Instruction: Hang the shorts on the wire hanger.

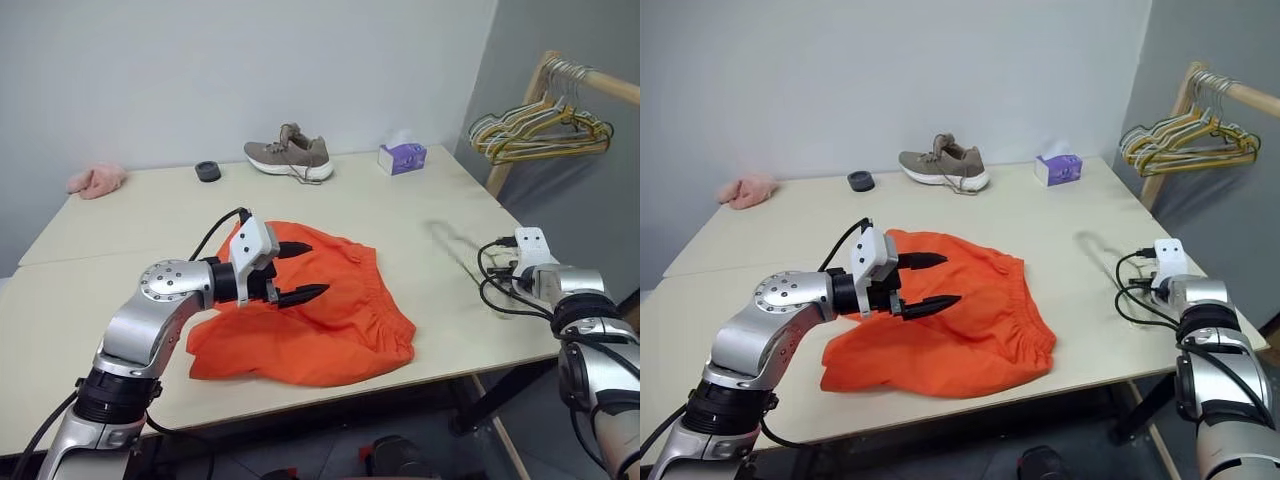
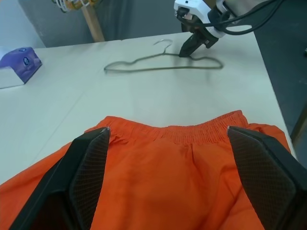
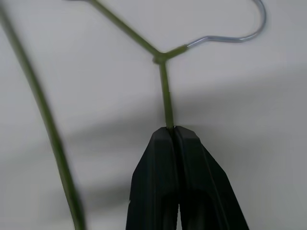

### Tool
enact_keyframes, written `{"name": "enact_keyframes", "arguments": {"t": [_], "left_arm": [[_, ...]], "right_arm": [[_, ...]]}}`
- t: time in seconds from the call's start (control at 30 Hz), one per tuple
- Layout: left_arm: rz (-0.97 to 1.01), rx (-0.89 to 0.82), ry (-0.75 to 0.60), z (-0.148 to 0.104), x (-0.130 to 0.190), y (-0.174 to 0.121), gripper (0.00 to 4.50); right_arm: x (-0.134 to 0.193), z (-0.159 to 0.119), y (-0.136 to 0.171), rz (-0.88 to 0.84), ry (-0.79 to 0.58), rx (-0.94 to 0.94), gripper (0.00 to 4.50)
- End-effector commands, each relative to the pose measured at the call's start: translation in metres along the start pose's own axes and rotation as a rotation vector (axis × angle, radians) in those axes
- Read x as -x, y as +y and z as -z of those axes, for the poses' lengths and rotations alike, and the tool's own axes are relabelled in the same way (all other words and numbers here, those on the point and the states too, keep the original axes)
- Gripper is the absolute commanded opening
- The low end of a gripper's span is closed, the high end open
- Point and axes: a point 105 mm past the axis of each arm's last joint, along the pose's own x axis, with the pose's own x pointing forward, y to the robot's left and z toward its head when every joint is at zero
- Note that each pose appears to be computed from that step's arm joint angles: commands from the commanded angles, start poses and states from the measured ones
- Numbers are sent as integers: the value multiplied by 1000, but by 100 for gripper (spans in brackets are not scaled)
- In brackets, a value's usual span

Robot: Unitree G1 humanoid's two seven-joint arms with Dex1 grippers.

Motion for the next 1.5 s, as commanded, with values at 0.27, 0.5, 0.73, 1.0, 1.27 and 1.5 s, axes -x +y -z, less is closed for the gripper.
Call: {"name": "enact_keyframes", "arguments": {"t": [0.27,0.5,0.73,1.0,1.27,1.5], "left_arm": [[-282,-4,41,11,23,51,447],[-419,40,17,10,43,83,449],[-321,181,-15,2,48,84,449],[-86,230,104,19,35,51,449],[24,274,134,29,25,33,449],[-13,297,147,37,19,38,270]], "right_arm": [[13,-71,34,-64,-274,227,0],[65,-123,89,-182,-649,661,0],[122,-106,180,-474,-931,1142,0],[153,-108,220,-577,-1090,1319,0],[168,-112,235,-611,-1168,1358,0],[174,-108,239,-637,-1189,1361,0]]}}
